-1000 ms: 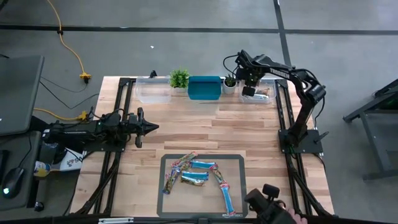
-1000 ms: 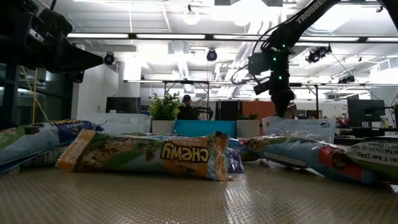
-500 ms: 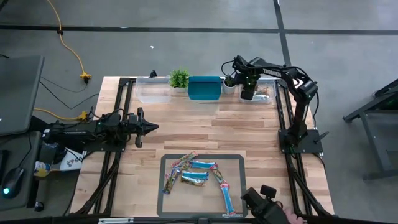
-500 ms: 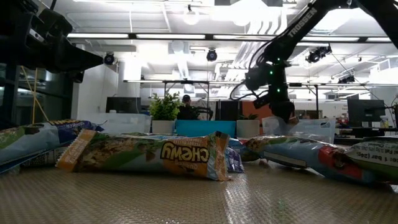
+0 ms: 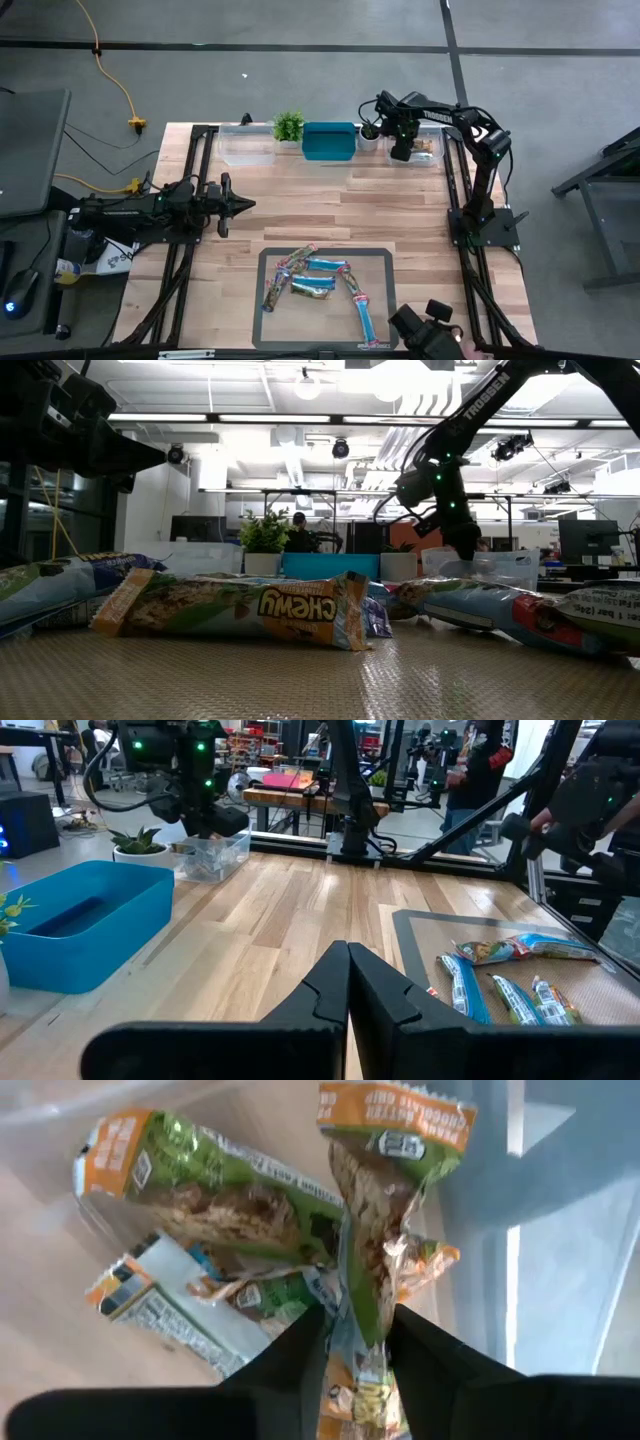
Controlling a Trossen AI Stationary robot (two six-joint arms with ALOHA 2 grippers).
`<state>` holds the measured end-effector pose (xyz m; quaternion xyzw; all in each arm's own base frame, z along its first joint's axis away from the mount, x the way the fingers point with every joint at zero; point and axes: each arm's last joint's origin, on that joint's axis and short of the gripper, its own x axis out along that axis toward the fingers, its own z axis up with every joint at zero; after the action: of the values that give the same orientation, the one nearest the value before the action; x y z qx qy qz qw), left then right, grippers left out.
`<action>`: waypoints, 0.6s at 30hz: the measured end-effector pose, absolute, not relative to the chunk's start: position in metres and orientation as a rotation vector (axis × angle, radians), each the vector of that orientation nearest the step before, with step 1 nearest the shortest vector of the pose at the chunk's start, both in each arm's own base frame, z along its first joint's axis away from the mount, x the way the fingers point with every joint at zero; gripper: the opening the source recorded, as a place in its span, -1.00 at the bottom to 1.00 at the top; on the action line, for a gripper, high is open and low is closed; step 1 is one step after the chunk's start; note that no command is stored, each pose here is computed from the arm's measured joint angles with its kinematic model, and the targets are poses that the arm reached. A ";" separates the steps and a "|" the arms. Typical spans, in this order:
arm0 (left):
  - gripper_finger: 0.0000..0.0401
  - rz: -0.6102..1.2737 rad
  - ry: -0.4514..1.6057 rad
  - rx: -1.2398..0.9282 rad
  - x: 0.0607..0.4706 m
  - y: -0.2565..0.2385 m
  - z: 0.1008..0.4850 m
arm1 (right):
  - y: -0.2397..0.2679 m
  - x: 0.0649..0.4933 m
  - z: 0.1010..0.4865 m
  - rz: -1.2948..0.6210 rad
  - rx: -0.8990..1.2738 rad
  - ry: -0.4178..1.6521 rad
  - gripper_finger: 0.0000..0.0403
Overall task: Pick and place Granola Bars by type
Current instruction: Put the yellow granola bar into the right transparent bin, then put the red granola bar into the blue bin
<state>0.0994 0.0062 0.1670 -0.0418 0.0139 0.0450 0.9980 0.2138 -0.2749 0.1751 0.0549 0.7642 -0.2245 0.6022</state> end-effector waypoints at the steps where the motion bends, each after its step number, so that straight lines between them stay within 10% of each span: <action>1: -0.99 0.090 0.028 -0.084 0.099 0.006 0.167 | -0.274 0.213 0.175 -0.539 0.144 1.771 -0.45; 18: -0.99 0.090 0.028 -0.084 0.099 0.006 0.167 | -0.241 0.205 0.247 -0.828 0.312 1.500 -0.10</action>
<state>0.0994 0.0062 0.1670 -0.0418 0.0138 0.0449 0.9980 0.2054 -0.2411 0.2466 0.1370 0.6588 -0.3638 0.6441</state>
